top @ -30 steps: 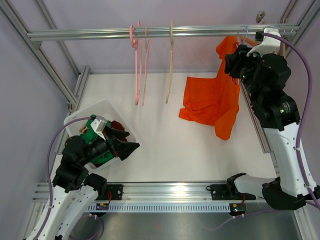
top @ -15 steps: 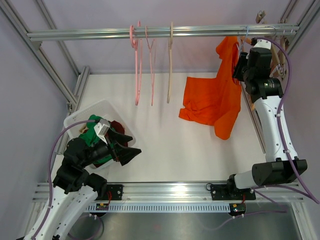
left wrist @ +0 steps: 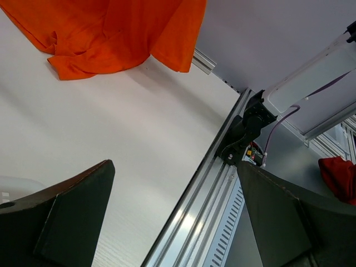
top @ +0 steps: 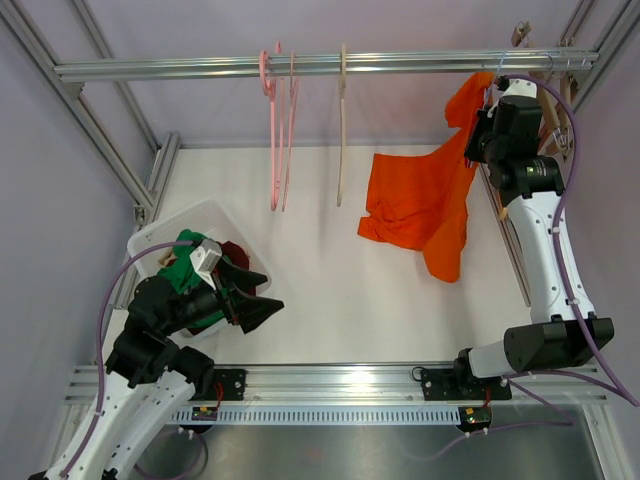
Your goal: Remove the t-shirt from the hanger
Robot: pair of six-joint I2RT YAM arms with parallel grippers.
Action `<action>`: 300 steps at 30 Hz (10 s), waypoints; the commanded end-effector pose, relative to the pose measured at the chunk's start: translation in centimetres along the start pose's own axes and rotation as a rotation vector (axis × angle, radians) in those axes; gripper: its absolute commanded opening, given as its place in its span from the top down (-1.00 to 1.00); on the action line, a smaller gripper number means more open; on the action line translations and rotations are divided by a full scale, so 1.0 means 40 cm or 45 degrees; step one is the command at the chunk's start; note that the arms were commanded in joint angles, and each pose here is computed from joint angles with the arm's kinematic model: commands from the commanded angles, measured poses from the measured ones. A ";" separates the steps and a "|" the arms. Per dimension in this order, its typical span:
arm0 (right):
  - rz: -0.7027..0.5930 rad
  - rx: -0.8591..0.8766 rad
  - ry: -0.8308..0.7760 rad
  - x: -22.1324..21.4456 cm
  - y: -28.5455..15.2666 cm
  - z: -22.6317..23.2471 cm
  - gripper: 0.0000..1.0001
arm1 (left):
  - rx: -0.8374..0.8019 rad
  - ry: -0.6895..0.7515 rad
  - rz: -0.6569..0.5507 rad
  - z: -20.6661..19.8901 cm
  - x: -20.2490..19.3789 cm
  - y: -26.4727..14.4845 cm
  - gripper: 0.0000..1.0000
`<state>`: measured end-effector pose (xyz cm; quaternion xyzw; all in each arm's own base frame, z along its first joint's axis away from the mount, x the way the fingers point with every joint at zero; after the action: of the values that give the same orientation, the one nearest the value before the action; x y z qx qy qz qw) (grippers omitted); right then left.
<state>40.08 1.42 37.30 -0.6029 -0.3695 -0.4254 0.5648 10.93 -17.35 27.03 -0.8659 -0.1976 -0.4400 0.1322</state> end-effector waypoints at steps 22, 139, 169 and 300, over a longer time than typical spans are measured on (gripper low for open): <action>-0.237 0.188 0.058 0.012 -0.216 0.082 1.00 | -0.307 0.004 0.007 -0.281 0.170 0.116 -0.97; -0.442 0.778 0.385 -0.281 -1.075 -0.150 1.00 | -0.112 0.621 -0.762 -0.689 0.760 0.303 1.00; -0.408 0.824 0.236 -0.189 -0.907 -0.011 1.00 | 1.420 1.004 -0.906 -0.090 0.792 -0.215 1.00; -0.614 0.508 0.428 -0.273 -0.675 0.002 -0.99 | 0.420 0.031 -0.436 -0.021 0.182 -0.153 -0.98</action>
<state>10.42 4.96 38.40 -0.2801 -0.5091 -0.5428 0.6065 11.80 -10.61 32.95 -0.7925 -0.4078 -0.3991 0.2153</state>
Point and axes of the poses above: each gripper's point midway between its finger pads, its own y axis out along the fingers, its own z axis along the line the jaws close on, x = y × z, the point moved 2 cm from there along -y, back along the fingers, and after that the axes turned 8 degrees about -y, right-handed, at the moved point
